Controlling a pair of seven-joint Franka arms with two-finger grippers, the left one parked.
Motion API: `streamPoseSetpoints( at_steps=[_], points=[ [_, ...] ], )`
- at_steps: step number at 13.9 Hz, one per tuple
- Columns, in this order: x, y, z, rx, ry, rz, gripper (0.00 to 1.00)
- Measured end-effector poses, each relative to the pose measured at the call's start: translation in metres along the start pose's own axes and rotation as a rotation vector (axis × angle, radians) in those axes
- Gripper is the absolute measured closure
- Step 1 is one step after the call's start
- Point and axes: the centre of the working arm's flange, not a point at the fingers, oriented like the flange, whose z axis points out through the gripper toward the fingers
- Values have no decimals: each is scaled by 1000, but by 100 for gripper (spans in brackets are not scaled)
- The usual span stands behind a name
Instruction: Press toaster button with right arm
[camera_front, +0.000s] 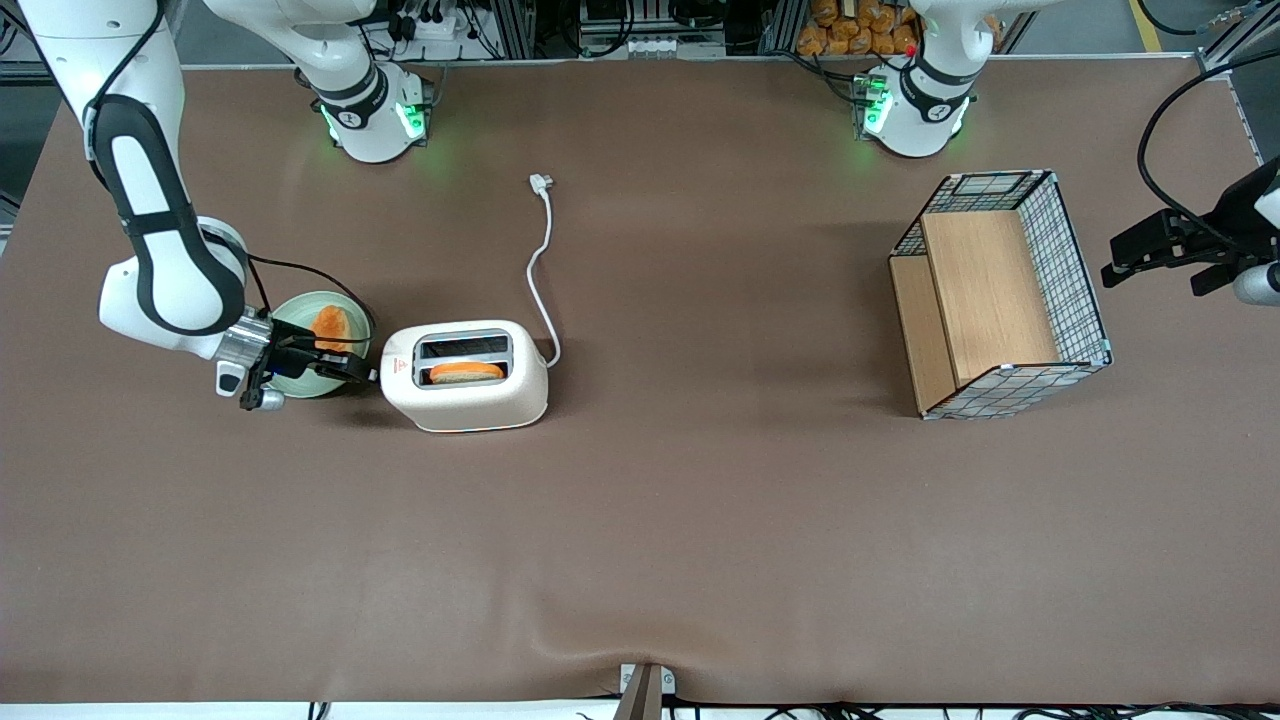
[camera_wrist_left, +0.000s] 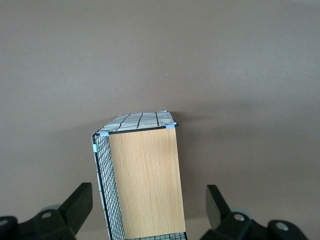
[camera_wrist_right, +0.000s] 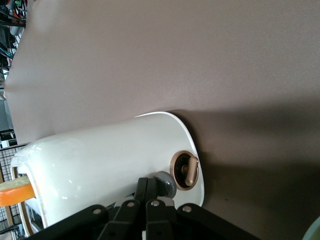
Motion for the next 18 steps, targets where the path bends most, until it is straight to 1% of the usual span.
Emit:
streamPoseSetpoints(
  at_steps=[5,9,11,14,18],
  points=[
    [4,-5,-2,3,0,2,99],
    [11,-13,-14,6,-27,20,99],
    [14,-19,-26,1,-47,27,99],
    [17,-33,-45,-6,-93,48,99],
    [18,-52,-69,-25,-131,51,99]
  ],
)
